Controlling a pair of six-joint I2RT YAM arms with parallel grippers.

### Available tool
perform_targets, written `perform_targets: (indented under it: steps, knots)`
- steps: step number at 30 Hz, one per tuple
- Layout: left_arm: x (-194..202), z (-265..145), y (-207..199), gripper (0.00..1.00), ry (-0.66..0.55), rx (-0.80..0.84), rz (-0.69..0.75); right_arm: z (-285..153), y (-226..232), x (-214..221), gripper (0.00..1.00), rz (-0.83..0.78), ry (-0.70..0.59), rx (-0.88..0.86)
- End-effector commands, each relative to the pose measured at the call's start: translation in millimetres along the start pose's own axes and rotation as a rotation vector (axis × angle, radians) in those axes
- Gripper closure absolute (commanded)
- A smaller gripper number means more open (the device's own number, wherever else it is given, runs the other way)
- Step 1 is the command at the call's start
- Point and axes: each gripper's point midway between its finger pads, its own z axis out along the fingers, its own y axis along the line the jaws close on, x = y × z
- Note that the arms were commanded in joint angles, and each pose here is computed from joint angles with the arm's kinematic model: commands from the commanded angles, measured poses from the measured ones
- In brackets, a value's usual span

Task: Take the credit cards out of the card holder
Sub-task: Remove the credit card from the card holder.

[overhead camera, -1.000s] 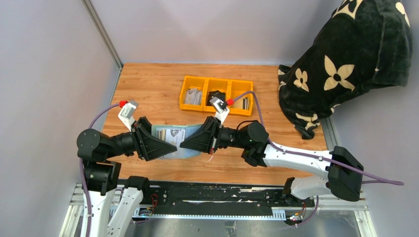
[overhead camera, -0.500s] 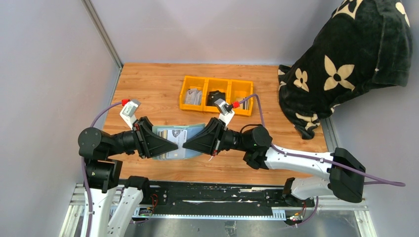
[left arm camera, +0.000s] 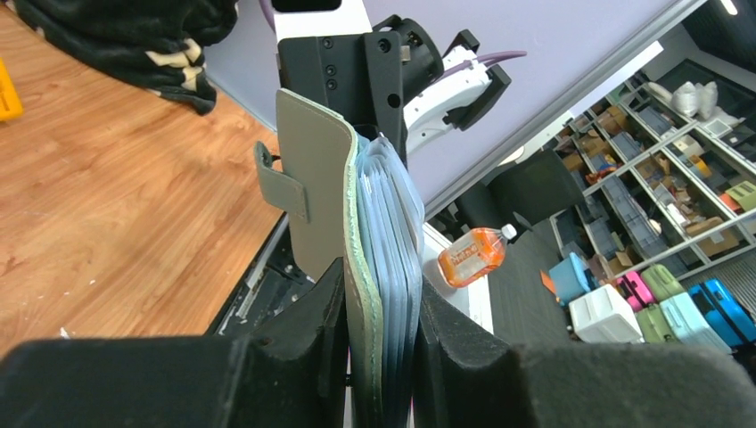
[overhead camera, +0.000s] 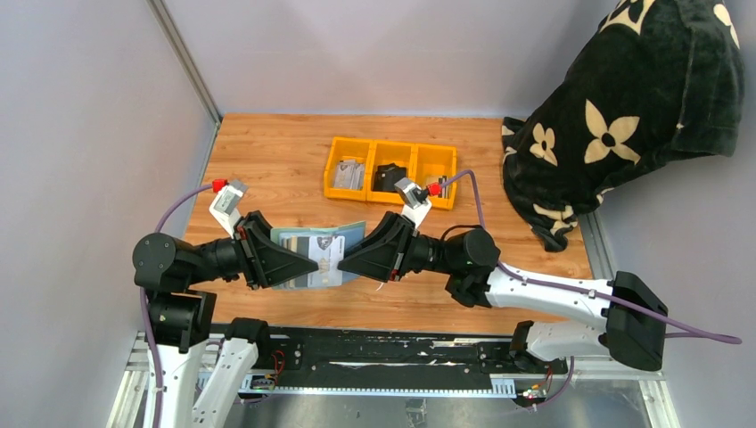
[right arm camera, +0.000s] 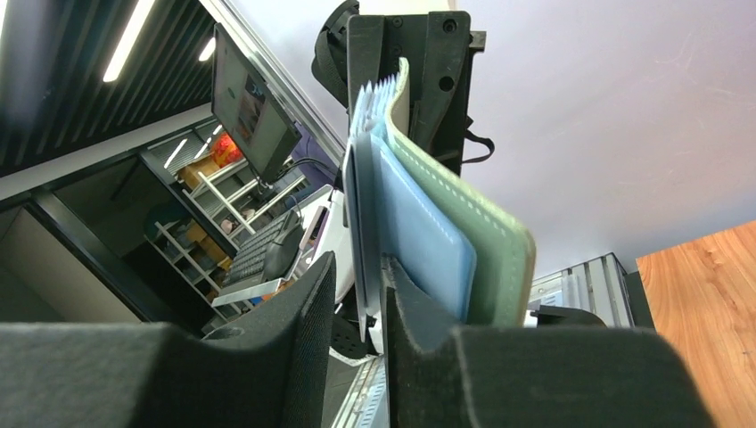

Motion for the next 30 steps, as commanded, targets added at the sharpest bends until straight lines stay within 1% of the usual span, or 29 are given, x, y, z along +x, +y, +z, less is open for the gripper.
perform_targets:
  steps: [1, 6, 7, 12, 13, 16, 22, 27, 30]
  knots:
    - [1, -2, -9, 0.75, 0.006, 0.005, 0.053, 9, 3, -5, 0.71, -0.025, 0.015, -0.018]
    - [3, -3, -7, 0.76, 0.008, -0.003, 0.065, 11, 3, -5, 0.67, -0.026, 0.021, -0.021]
    - [3, -3, -6, 0.77, 0.006, -0.007, 0.068, 11, 3, -5, 0.7, -0.028, 0.021, -0.022]
    - [1, -2, 2, 0.83, 0.0, -0.038, 0.068, 6, -1, -5, 0.97, -0.041, 0.008, 0.01]
    - [0, -2, 2, 0.84, 0.002, -0.036, 0.067, 3, -4, -5, 1.0, -0.044, 0.007, 0.023]
    - [0, -2, 1, 0.85, 0.008, -0.035, 0.083, -7, -8, -8, 1.0, -0.059, -0.002, 0.056]
    - [0, -3, 2, 0.86, 0.019, -0.061, 0.135, -38, -17, -32, 1.0, -0.072, -0.037, 0.155]
    - [5, -6, 18, 0.89, 0.038, -0.121, 0.178, -69, -37, -73, 1.0, -0.119, -0.089, 0.299]
    - [9, -10, 34, 0.9, 0.059, -0.199, 0.212, -90, -61, -104, 1.0, -0.159, -0.119, 0.438]
